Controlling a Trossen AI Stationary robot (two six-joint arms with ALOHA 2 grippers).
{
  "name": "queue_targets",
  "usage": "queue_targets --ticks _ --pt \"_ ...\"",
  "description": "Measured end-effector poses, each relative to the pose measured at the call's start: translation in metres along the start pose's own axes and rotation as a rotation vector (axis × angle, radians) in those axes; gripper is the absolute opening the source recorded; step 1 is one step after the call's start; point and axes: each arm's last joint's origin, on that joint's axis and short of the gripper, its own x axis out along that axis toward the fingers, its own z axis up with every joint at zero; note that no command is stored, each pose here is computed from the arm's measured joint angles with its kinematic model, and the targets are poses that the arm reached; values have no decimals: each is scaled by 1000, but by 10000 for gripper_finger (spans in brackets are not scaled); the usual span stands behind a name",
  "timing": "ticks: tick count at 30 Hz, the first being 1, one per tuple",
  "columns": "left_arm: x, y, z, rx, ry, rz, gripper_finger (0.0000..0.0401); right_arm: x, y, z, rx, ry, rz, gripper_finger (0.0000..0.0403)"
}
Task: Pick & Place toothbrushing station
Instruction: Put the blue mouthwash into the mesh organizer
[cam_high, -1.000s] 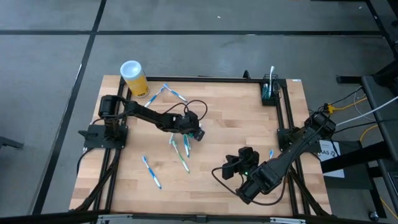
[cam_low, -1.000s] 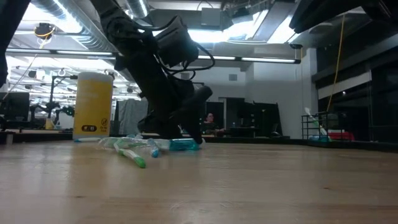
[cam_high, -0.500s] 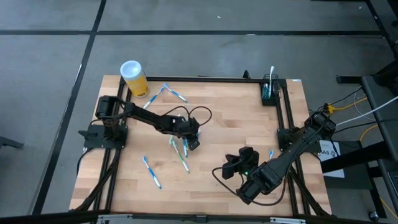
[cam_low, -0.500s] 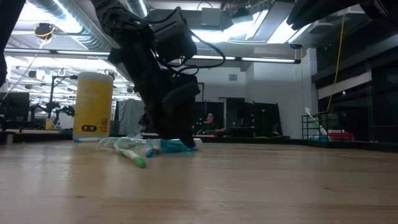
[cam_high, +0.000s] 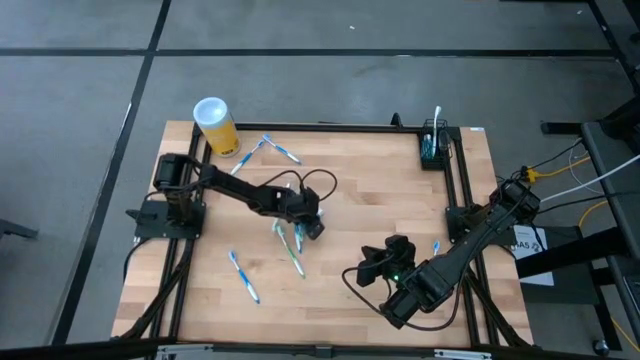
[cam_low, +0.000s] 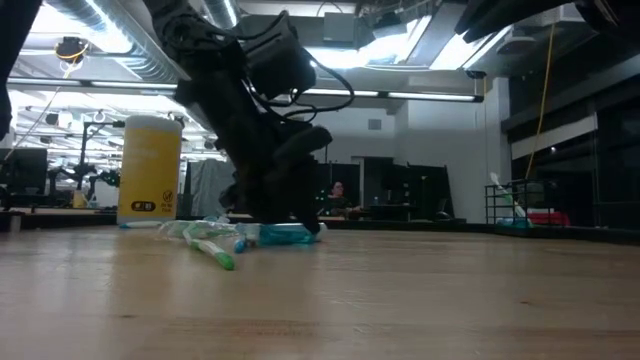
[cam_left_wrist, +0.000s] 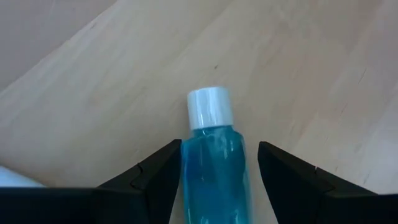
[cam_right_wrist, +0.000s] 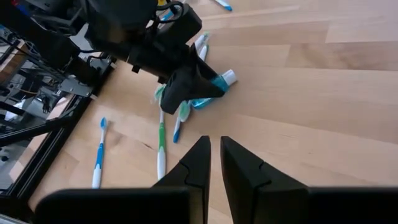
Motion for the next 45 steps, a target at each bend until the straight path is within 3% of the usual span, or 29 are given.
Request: queue_targets --ticks 12,19,32,45 --pt "4 15 16 -37 -44 15 197 0 0 0 -1 0 -1 40" --pt "3 13 11 33 -8 10 185 0 0 0 7 -4 2 40" --pt "-11 9 2 122 80 67 220 0 0 0 4 -7 5 40" --pt "-13 9 -7 53 160 102 212 0 0 1 0 -31 14 40"
